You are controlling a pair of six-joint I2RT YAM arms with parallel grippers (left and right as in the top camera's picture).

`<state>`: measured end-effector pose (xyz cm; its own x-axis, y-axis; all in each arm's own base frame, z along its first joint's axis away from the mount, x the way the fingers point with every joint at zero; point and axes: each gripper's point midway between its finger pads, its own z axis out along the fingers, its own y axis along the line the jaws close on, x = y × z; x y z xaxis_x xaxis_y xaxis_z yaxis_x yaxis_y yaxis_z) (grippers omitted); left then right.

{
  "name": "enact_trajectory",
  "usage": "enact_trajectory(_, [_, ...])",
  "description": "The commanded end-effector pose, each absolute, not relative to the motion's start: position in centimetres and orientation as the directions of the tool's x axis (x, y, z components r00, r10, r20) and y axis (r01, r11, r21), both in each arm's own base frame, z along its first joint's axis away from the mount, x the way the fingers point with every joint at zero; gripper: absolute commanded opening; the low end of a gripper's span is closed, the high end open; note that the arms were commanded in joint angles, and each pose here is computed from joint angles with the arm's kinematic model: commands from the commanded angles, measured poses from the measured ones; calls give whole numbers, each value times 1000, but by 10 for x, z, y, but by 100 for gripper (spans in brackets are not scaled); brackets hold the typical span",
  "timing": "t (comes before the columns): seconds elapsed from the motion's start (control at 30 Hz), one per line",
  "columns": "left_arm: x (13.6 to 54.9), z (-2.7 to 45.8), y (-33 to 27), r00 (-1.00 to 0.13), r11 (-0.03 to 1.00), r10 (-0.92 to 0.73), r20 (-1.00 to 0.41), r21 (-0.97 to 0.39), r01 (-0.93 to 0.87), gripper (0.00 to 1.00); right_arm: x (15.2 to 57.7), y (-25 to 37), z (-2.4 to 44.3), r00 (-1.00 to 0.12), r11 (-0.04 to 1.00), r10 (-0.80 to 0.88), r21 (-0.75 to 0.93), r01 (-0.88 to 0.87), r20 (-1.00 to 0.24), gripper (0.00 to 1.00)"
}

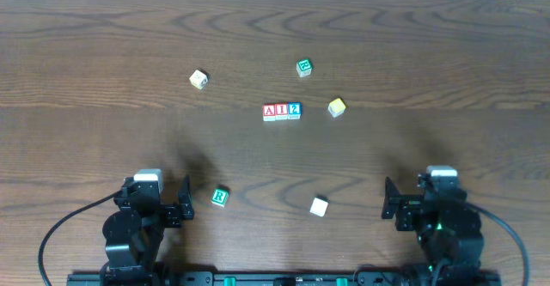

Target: Spell out Ai2

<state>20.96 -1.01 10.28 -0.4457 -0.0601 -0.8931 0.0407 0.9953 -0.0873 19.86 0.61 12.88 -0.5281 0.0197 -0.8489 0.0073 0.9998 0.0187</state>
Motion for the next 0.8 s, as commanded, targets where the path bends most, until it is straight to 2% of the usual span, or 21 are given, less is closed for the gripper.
enact_trajectory(0.0, [210,98,-9,-450,996,-65,-890,-89,32,95,197,5,117,-514,1000,11,11,3,-858,99])
enact_trajectory(0.3, [210,98,-9,-450,996,-65,-890,-89,32,95,193,6,92,-528,1000,10,14,-4,-849,99])
enact_trajectory(0.57, [210,98,-9,-450,996,-65,-890,-89,32,95,186,7,73,-586,1000,5,14,-12,-810,99])
enact_trajectory(0.77, [210,98,-9,-450,996,-65,-890,-89,32,95,186,7,72,-586,1000,4,14,-12,-810,99])
